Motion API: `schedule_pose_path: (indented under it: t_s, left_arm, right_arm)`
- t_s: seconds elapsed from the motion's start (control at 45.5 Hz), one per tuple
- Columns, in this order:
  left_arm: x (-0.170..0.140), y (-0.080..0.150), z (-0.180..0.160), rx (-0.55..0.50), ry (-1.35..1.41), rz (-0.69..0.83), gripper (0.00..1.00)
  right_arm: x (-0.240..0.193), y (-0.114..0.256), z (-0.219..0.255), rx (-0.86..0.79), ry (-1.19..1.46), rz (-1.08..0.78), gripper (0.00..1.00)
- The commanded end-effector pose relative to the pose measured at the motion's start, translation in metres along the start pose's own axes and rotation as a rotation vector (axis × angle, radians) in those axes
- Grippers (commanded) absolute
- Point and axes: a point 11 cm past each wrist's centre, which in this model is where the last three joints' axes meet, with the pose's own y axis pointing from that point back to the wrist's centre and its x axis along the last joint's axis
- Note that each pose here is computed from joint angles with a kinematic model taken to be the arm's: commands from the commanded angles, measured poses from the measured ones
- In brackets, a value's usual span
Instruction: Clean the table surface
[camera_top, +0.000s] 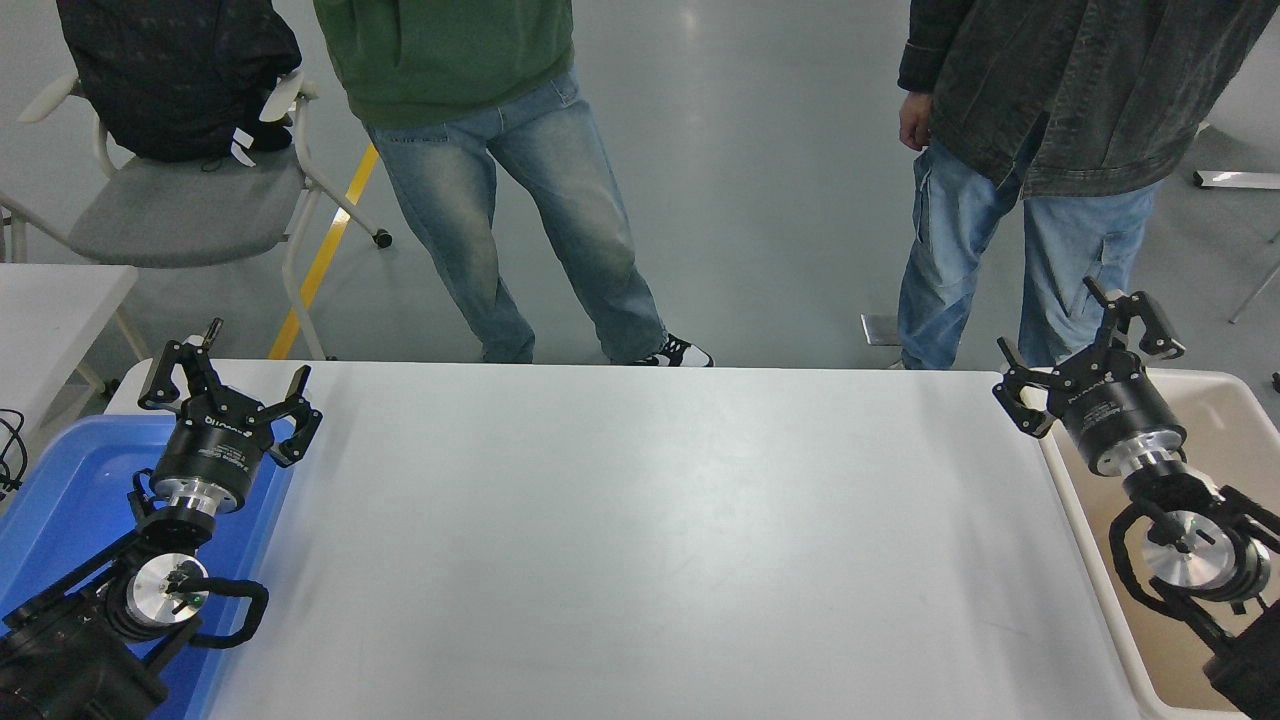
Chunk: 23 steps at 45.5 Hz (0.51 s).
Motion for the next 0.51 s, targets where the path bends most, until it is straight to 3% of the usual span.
schedule_pose_path:
  t_s: [0.0,0.484]
  left_arm:
    - [0.0,0.0,0.0,-0.001,0.001,0.001,0.99]
    - [0.0,0.0,0.0,0.0,0.0,0.0,0.99]
  right_arm:
    - [0.007,0.016,0.036,0.0,-0.008,0.041,1.0]
    - [0.028,0.003,0.039,-0.009,0.062,0.124,1.0]
